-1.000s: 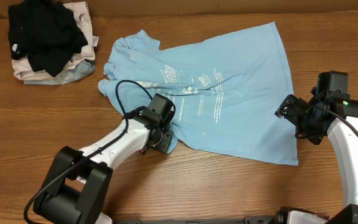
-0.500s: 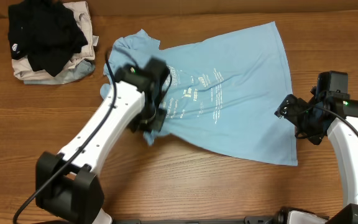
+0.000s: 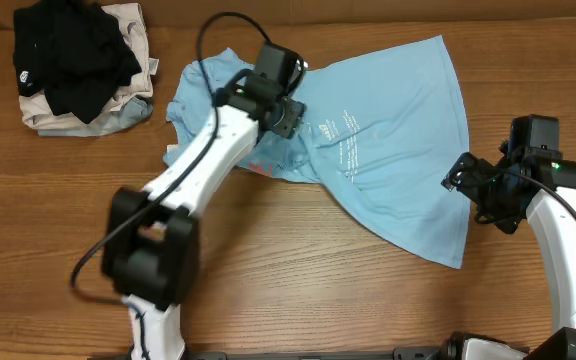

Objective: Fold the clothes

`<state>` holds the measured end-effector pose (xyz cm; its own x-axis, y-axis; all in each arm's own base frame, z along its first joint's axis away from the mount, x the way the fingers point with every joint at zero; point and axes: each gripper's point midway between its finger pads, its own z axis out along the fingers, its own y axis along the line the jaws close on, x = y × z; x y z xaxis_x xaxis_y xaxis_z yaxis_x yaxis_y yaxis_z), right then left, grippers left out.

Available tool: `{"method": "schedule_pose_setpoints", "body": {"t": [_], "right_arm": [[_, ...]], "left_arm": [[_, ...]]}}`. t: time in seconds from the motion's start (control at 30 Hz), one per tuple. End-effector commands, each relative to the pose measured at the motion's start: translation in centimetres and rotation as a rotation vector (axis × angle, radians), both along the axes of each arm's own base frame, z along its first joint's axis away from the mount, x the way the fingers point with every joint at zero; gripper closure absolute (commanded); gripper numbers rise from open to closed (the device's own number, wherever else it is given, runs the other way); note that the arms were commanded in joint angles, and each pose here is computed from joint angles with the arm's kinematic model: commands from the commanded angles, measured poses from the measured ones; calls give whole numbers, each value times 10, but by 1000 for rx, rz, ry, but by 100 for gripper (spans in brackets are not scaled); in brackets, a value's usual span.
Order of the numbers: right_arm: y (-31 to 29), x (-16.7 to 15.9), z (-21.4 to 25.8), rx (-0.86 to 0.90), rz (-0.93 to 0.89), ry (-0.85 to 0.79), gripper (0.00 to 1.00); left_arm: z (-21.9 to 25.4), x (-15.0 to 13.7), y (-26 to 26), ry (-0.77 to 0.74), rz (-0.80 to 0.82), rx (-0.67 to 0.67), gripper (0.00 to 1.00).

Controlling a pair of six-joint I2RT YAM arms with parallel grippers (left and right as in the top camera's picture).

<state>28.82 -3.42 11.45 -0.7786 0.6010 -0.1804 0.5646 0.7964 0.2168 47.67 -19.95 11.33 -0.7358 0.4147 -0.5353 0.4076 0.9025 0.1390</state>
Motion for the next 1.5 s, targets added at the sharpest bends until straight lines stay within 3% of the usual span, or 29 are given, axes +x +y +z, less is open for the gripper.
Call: {"method": "schedule_pose_setpoints", "body": {"t": [0.0,0.17,0.3,0.37,0.5,0.67,0.8,0.97,1.07,1.13,1.17,1.33,1.47], "right_arm": [[0,1,-2,-7,4,-1,1],[-2,8,0,-16,7,-29,1],[-3,14,3,-20,7,-57,1],[-3,16,3,-19,7,-66,1],[-4,21,5,-24,7,-86,1],[-5,24,6,-26,7,-101,1],[-5,25,6,-27,7,-103,1],[-5,26,7,-28,7,-109,1],[-5,27,7,-29,7,-112,1],[-5,27,7,-28,7,-112,1],[-5,27,7,-29,7,-112,1],[-5,27,7,-29,7,-112,1],[-5,27,7,-29,7,-111,1]], "left_arm": [[-29,3,6,57,26,38,0],[10,-15,9,122,46,25,0],[28,-29,-13,160,-80,-73,0],[19,-36,-28,198,-176,-107,11],[-50,-65,-43,398,-334,-74,18],[-79,-71,-39,466,-325,-45,20],[-88,-73,-39,481,-350,-27,14],[-92,-67,-42,461,-349,-33,20],[-90,-62,-46,441,-324,-52,38],[-90,-63,-48,440,-330,-50,64],[-90,-63,-49,440,-331,-50,71],[-91,-68,-54,445,-344,-47,96],[-85,-64,-53,434,-317,-39,96]]}}
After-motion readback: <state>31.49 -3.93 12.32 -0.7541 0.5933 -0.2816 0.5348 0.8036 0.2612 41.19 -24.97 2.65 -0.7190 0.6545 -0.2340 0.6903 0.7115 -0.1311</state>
